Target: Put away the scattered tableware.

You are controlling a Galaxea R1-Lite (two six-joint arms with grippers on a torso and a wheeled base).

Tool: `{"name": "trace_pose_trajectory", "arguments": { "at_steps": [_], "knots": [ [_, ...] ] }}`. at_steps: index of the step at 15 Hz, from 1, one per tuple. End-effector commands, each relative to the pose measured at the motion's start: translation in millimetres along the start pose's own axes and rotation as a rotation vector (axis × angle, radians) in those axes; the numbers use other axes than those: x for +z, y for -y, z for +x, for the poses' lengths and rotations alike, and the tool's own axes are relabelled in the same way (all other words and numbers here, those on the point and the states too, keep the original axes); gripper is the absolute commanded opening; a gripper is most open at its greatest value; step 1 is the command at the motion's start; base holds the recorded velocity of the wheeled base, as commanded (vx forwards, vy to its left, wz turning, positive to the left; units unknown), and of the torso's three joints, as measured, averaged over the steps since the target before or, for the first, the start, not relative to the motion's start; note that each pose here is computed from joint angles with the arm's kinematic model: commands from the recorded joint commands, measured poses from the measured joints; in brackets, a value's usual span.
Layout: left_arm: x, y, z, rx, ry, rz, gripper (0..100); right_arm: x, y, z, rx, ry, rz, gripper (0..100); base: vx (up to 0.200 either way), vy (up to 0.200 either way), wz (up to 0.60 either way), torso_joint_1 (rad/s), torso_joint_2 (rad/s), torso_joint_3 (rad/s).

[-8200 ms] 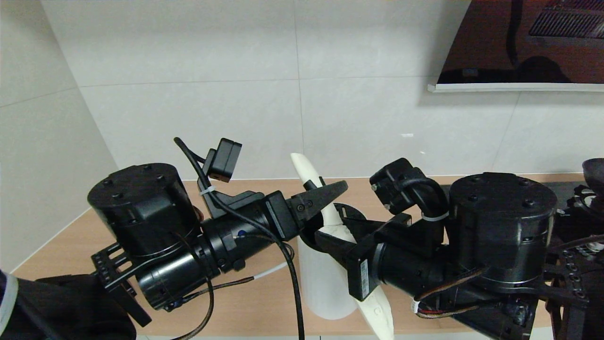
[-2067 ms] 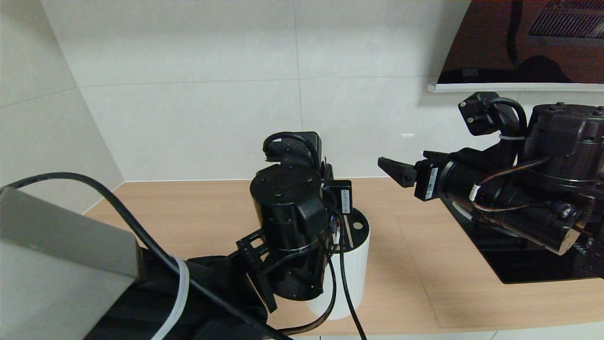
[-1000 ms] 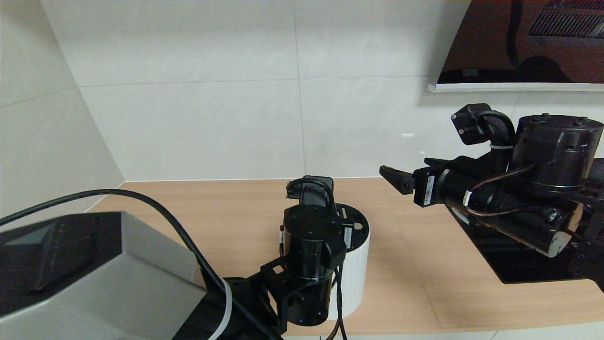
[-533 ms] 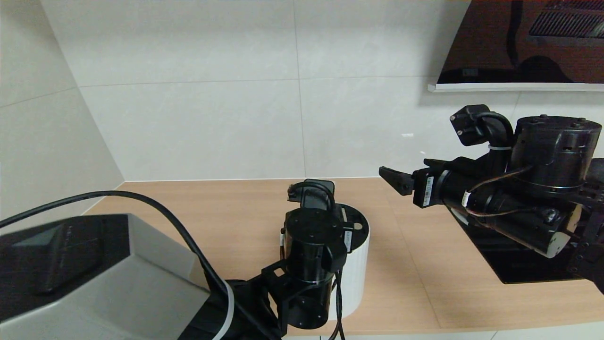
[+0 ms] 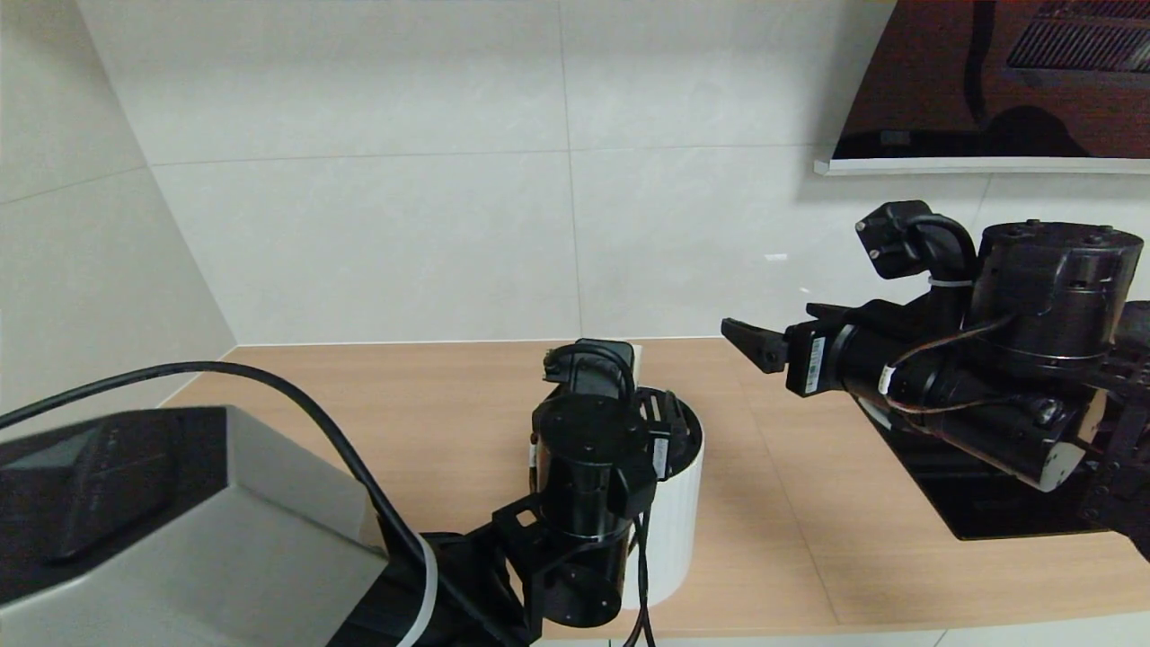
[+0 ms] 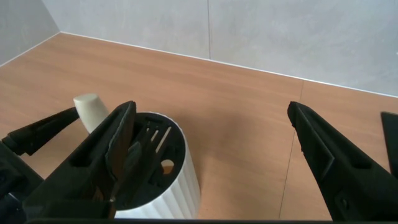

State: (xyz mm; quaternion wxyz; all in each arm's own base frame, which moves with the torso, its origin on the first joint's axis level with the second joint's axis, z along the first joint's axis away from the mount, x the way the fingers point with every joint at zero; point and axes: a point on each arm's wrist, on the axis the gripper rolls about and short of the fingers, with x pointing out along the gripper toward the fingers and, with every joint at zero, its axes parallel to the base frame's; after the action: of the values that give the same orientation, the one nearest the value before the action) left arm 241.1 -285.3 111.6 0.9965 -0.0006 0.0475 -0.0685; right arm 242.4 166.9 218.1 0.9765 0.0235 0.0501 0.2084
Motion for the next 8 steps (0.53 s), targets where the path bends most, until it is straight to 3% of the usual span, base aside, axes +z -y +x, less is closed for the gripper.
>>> {"name": "trace_pose_trajectory", "arguments": {
  "at_steps": [1,4,5,6,8],
  "knots": [
    [11.1,-10.8,-8.4,0.001,0.012,-0.011,100,0.0,-0.2,0.0,0.001,0.001,0.000,100,0.000,0.000,0.00,0.000,0.00,0.000],
    [42.0,-42.6,-46.7,-0.177,0.041,-0.043,100,0.9,0.3,-0.2,-0.001,0.004,0.002,100,0.000,0.000,0.00,0.000,0.00,0.000],
    [55.4,-49.9,-55.1,-0.202,0.072,-0.067,100,2.2,1.3,-1.2,-0.003,0.009,0.003,100,0.000,0.000,0.00,0.000,0.00,0.000],
    [71.5,-62.3,-58.9,-0.185,0.117,-0.091,100,2.4,3.8,-2.2,-0.012,0.009,0.001,100,0.000,0.000,0.00,0.000,0.00,0.000],
    [100.9,-92.7,-64.4,-0.121,0.214,-0.089,100,-3.5,11.7,-2.4,-0.045,-0.012,-0.041,100,0.000,0.000,0.00,0.000,0.00,0.000]
  ]
}}
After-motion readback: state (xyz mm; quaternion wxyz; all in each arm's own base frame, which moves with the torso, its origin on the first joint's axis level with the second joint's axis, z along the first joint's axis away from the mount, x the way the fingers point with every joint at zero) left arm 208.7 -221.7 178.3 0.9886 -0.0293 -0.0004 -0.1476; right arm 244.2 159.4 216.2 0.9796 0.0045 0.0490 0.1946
